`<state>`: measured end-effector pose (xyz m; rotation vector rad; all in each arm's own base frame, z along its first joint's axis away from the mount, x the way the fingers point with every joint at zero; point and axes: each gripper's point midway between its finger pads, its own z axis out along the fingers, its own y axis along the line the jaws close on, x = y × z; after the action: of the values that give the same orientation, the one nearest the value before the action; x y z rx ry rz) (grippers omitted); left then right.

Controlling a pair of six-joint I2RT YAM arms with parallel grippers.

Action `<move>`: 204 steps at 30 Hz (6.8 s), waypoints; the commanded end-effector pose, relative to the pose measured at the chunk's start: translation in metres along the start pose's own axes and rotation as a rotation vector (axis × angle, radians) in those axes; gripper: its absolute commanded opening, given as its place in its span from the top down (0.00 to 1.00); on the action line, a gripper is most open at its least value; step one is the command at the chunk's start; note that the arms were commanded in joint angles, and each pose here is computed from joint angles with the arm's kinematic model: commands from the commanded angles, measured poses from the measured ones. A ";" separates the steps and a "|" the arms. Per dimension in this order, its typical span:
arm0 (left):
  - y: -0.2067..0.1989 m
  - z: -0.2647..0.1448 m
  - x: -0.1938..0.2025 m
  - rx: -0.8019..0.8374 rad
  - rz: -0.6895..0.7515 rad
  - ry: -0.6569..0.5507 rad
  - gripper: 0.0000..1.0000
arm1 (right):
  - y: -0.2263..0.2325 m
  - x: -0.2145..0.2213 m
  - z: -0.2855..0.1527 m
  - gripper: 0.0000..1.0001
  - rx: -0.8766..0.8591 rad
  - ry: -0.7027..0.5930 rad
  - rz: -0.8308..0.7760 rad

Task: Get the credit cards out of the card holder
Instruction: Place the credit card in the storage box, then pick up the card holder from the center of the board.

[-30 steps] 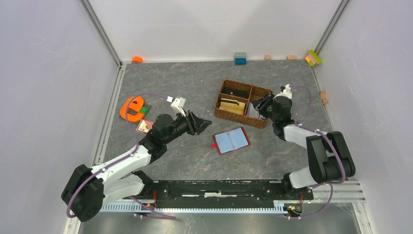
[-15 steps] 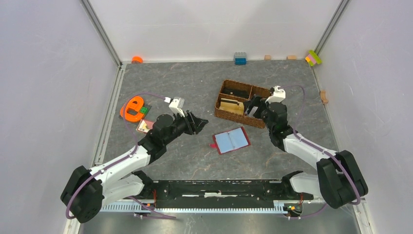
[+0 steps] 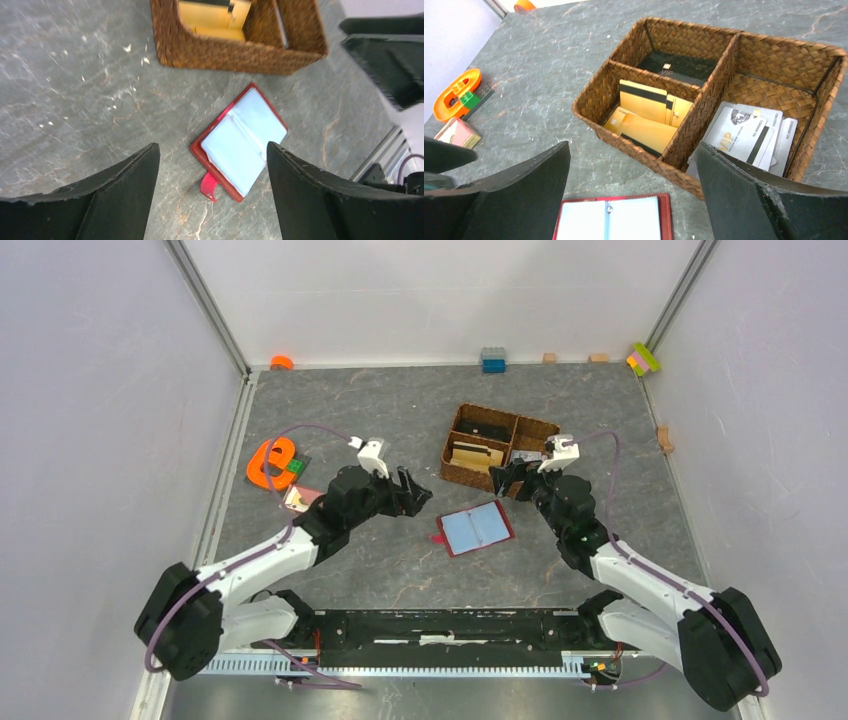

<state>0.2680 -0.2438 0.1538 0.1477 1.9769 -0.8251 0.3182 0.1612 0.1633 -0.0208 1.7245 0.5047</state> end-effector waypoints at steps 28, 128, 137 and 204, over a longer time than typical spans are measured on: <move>-0.004 0.003 0.130 0.095 -0.180 0.570 0.38 | 0.054 0.032 -0.034 0.02 -0.215 -0.071 -0.113; 0.056 -0.031 0.061 -0.128 -0.184 0.209 0.98 | 0.244 0.092 -0.013 0.02 -1.408 -0.091 -0.112; 0.054 -0.032 0.060 -0.122 -0.183 0.204 0.98 | 0.232 0.064 -0.029 0.02 -1.392 -0.140 -0.093; 0.025 -0.023 0.069 0.063 -0.199 0.267 0.97 | 0.032 0.116 -0.016 0.02 -0.143 0.391 0.054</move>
<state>0.2205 -0.2196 0.0857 0.0949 2.2624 -0.9993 0.2699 0.2214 0.0758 -0.2784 2.0409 0.6831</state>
